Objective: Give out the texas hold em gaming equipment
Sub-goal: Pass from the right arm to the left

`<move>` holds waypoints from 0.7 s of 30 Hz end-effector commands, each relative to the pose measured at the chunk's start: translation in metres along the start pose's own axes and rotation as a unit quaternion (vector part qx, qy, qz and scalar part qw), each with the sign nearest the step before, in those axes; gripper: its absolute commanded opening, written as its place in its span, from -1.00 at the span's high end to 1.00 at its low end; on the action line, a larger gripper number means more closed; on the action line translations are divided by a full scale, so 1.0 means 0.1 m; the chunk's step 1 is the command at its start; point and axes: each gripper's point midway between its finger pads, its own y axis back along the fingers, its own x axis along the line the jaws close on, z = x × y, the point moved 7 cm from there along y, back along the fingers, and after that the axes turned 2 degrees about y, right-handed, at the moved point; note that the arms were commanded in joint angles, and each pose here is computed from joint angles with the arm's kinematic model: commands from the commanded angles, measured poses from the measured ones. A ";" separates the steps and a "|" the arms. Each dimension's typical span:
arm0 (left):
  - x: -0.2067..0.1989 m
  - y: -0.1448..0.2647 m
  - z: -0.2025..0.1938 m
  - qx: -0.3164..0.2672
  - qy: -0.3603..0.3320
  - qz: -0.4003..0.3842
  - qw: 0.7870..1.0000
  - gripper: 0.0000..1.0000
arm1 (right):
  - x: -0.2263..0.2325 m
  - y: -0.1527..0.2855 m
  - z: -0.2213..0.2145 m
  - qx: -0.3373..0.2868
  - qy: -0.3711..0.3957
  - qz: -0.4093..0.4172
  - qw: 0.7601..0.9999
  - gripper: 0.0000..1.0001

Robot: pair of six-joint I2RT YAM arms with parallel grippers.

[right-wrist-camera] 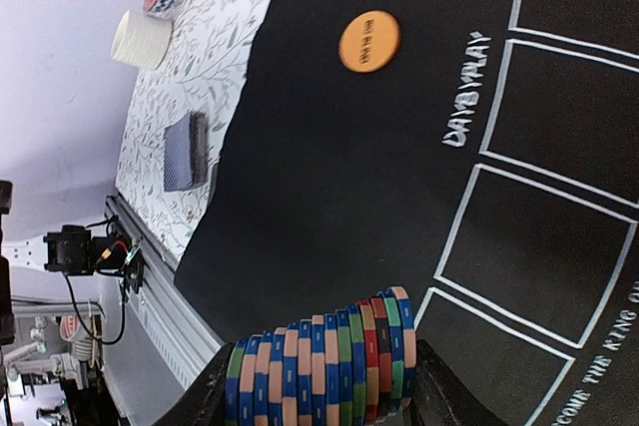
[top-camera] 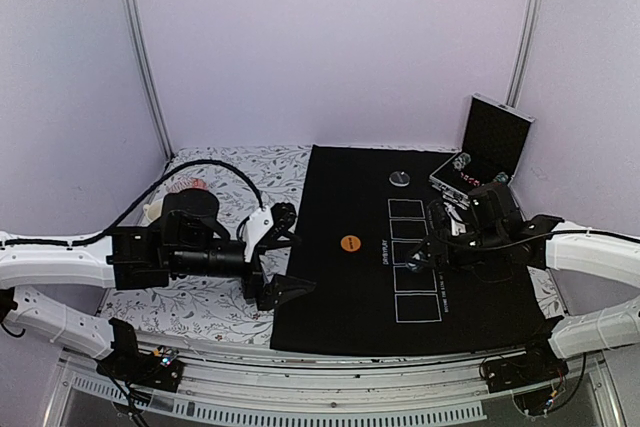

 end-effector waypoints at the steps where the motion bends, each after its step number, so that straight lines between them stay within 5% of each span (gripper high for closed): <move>1: 0.06 -0.06 0.00 -0.002 0.020 0.038 0.999 -0.96 | -0.45 0.25 0.18 -0.037 -0.032 -0.001 0.999 0.96; 11: 0.06 -0.18 -0.10 0.022 0.044 0.035 0.998 -0.96 | -0.94 0.35 0.58 -0.052 -0.055 -0.034 0.997 0.96; 21: 0.06 -0.25 -0.08 0.021 0.009 0.027 0.999 -0.96 | -1.08 0.37 0.41 0.014 -0.102 -0.026 0.994 0.96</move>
